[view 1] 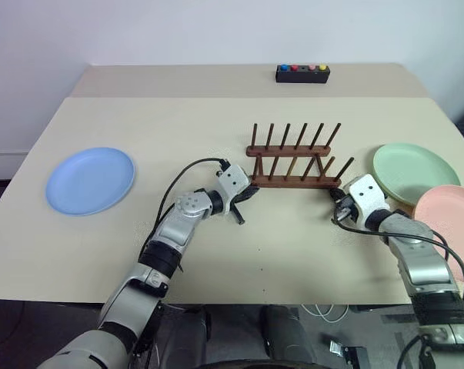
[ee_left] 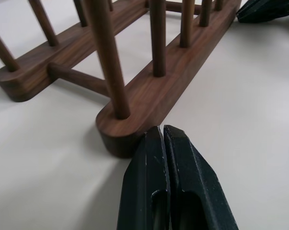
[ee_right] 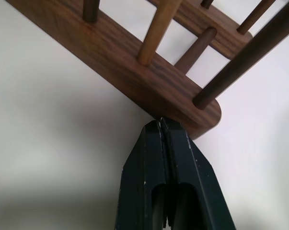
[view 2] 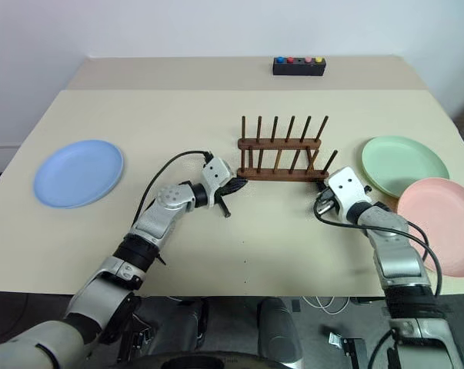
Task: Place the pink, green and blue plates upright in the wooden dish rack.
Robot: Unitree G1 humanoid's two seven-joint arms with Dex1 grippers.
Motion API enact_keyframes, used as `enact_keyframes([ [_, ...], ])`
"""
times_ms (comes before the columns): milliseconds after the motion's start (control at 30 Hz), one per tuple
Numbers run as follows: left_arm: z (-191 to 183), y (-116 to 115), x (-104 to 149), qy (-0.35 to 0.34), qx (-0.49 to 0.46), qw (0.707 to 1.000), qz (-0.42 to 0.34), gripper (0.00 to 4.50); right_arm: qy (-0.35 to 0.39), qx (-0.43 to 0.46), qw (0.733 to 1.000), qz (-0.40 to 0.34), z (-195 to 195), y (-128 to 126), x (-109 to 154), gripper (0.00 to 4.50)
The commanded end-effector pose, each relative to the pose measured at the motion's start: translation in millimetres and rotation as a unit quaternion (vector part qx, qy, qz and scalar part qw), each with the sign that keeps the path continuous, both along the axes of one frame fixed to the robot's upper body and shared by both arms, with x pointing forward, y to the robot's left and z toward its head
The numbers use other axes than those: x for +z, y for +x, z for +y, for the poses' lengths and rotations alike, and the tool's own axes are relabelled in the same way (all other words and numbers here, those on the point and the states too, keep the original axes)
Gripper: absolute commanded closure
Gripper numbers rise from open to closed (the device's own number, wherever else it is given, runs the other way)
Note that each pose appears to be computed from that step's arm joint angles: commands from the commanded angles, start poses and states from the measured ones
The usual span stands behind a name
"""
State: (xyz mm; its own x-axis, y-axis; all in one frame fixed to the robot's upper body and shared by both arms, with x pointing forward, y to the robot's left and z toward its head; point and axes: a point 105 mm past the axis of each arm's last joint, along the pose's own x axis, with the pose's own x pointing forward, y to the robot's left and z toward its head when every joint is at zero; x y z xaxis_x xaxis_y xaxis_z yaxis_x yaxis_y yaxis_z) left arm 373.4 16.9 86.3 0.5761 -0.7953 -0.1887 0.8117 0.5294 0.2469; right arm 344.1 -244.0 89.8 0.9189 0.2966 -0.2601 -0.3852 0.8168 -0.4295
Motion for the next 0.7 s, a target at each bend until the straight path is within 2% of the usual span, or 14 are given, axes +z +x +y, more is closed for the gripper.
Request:
enact_keyframes([
  [33,6,5,-2,0.005,0.018,1.0,-0.004,4.44,-0.004,0.001,1.0,-0.022,1,5,8,4.5],
  [367,10,5,-5,0.001,0.025,1.0,0.001,4.44,-0.005,0.013,0.999,-0.029,5,2,10,4.5],
  [533,5,-17,-2,-0.015,-0.031,0.999,0.012,4.44,0.004,0.047,0.998,-0.037,7,-18,28,4.5],
  [633,10,-31,-3,-0.019,-0.055,0.998,0.027,4.44,-0.017,0.043,0.998,-0.037,-4,-33,37,4.5],
  [700,13,-43,-1,-0.025,-0.076,0.996,0.032,4.44,-0.002,0.057,0.998,-0.022,-8,-47,44,4.5],
])
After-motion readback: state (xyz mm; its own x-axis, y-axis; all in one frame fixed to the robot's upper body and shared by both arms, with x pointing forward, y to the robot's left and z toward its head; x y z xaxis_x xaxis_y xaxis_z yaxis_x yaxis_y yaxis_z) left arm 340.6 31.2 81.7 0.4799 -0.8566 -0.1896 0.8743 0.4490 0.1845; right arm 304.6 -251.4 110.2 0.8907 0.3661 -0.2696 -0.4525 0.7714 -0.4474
